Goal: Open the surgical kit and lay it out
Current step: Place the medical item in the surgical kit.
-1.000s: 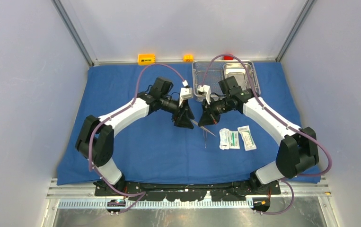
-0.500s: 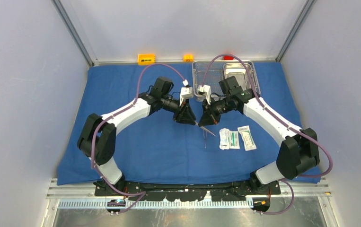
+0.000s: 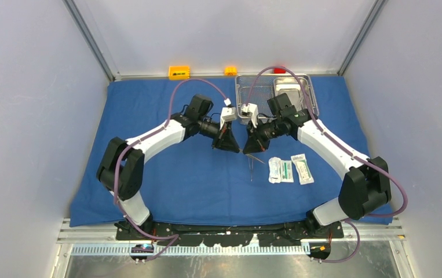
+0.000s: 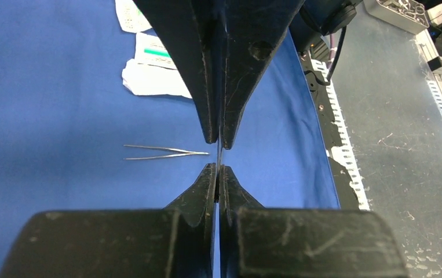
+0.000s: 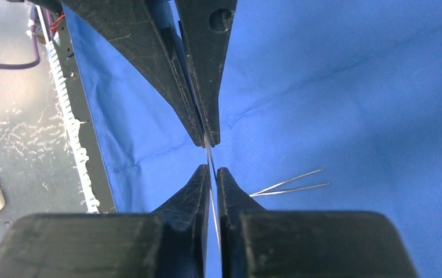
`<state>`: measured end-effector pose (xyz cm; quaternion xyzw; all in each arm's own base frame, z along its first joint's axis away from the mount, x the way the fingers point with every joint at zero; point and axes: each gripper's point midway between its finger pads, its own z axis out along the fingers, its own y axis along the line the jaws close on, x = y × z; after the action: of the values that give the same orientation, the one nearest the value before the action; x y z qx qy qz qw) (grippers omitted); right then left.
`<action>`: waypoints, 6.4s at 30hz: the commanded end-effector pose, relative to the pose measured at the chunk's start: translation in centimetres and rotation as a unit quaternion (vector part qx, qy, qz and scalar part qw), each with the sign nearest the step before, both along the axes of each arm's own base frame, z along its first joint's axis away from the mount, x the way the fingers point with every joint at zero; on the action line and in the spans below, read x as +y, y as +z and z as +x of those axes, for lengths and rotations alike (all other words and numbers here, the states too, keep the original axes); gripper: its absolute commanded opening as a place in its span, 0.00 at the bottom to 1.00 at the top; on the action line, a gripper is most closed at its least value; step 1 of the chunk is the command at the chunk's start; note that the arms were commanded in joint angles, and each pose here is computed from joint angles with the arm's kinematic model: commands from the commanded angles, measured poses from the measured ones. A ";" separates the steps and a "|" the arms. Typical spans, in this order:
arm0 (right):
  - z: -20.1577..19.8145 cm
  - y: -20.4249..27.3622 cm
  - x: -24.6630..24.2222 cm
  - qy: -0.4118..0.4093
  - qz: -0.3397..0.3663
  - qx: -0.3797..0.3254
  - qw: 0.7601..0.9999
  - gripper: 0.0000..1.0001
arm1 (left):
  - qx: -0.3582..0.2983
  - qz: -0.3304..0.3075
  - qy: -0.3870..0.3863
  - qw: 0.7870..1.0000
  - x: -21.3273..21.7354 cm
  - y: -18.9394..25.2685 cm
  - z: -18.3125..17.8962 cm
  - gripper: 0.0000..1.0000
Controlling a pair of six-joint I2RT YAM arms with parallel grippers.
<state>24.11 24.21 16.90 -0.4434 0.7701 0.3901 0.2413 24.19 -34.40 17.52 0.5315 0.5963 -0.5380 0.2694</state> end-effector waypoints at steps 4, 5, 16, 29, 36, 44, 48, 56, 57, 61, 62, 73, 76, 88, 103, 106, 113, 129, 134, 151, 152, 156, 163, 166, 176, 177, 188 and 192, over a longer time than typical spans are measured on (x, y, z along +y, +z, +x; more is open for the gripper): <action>4.4 2.7 -0.7 -0.099 -0.005 -0.046 0.994 0.44 | -0.075 0.032 0.064 0.995 1.2 1.3 3.0 0.00; 4.9 3.0 -1.0 -0.112 -0.006 -0.050 0.992 0.47 | -0.090 0.037 0.078 0.992 1.6 1.4 3.6 0.00; 12.5 6.1 -4.8 -0.353 0.109 0.072 0.926 0.65 | -0.215 0.064 0.301 0.927 5.6 4.5 9.9 0.00; 16.8 9.0 -1.9 -0.414 0.287 0.241 0.830 0.65 | -0.106 0.034 0.442 0.890 5.5 8.6 13.6 0.00; 17.9 8.0 -0.8 -0.414 0.324 0.295 0.798 0.65 | -0.097 0.029 0.439 0.893 4.3 10.0 13.8 0.00; 18.1 7.9 -0.1 -0.409 0.348 0.322 0.780 0.65 | -0.110 0.031 0.422 0.899 3.1 9.2 13.3 0.00; 18.4 7.2 0.3 -0.407 0.348 0.339 0.774 0.62 | -0.118 0.031 0.421 0.899 3.1 8.8 13.3 0.00; 18.6 6.9 1.1 -0.399 0.348 0.347 0.774 0.47 | -0.145 0.038 0.405 0.902 2.8 8.4 13.0 0.00; 18.6 6.9 1.1 -0.399 0.349 0.348 0.773 0.44 | -0.149 0.040 0.401 0.903 2.6 8.2 12.9 0.00; 18.6 7.0 1.2 -0.397 0.352 0.347 0.773 0.29 | -0.151 0.046 0.400 0.903 2.7 7.3 12.6 0.00; 18.6 7.0 1.1 -0.397 0.352 0.348 0.773 0.26 | -0.164 0.049 0.397 0.901 2.8 7.2 12.7 0.00; 19.0 7.1 0.2 -0.405 0.360 0.340 0.769 0.01 | -0.187 0.061 0.392 0.898 3.5 6.2 12.4 0.04; 19.1 7.2 -0.1 -0.405 0.362 0.330 0.773 0.01 | -0.188 0.058 0.379 0.904 3.3 6.3 12.1 0.20; 17.5 5.5 -1.4 -0.410 0.327 0.238 0.817 0.00 | -0.185 0.063 0.321 0.927 2.5 7.7 9.8 0.82; 15.9 5.3 -0.5 -0.397 0.301 0.210 0.841 0.01 | -0.071 0.144 0.302 0.940 -0.8 4.1 11.2 0.61; 15.8 5.2 -0.6 -0.397 0.297 0.209 0.843 0.01 | -0.067 0.146 0.302 0.940 -1.0 3.9 11.4 0.55; 15.5 4.8 -0.7 -0.399 0.290 0.206 0.845 0.00 | -0.062 0.145 0.290 0.944 -2.0 3.7 11.2 0.50; 15.1 5.1 -0.8 -0.399 0.287 0.200 0.848 0.01 | -0.062 0.154 0.293 0.941 -2.6 3.2 12.0 0.38; 15.0 4.9 -0.9 -0.401 0.283 0.196 0.849 0.01 | -0.061 0.150 0.292 0.943 -2.9 3.5 12.2 0.36; 15.0 4.6 -0.9 -0.401 0.280 0.198 0.849 0.00 | -0.049 0.152 0.288 0.944 -3.4 2.9 12.4 0.21; 15.0 4.5 -0.9 -0.402 0.279 0.198 0.849 0.01 | -0.050 0.152 0.289 0.944 -3.5 3.0 12.4 0.20; 15.0 4.5 -1.1 -0.401 0.274 0.189 0.853 0.13 | -0.039 0.154 0.299 0.941 -3.3 3.0 12.5 0.09; 15.5 5.7 -3.6 -0.415 0.267 0.148 0.857 0.56 | -0.014 0.155 0.365 0.918 -1.2 3.0 11.8 0.00; 16.0 6.2 -5.4 -0.427 0.260 0.119 0.858 0.60 | -0.003 0.161 0.402 0.901 -0.1 2.2 10.9 0.00; 16.1 7.1 -11.4 -0.481 0.202 0.027 0.852 0.61 | 0.127 0.194 0.542 0.807 1.2 -2.3 5.1 0.00; 15.9 7.0 -11.7 -0.484 0.198 0.022 0.852 0.61 | 0.149 0.202 0.551 0.796 1.3 -3.1 4.7 0.00; 14.8 7.4 -16.1 -0.529 0.191 -0.019 0.827 0.61 | 0.207 0.223 0.607 0.734 1.7 -7.4 3.0 0.00; 14.5 7.0 -16.6 -0.534 0.190 -0.017 0.824 0.61 | 0.213 0.225 0.613 0.727 2.0 -9.1 2.8 0.00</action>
<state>38.90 8.13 23.23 0.0956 0.7997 0.3433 0.4832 26.28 -32.44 9.26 0.0036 0.9426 -0.2068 0.2623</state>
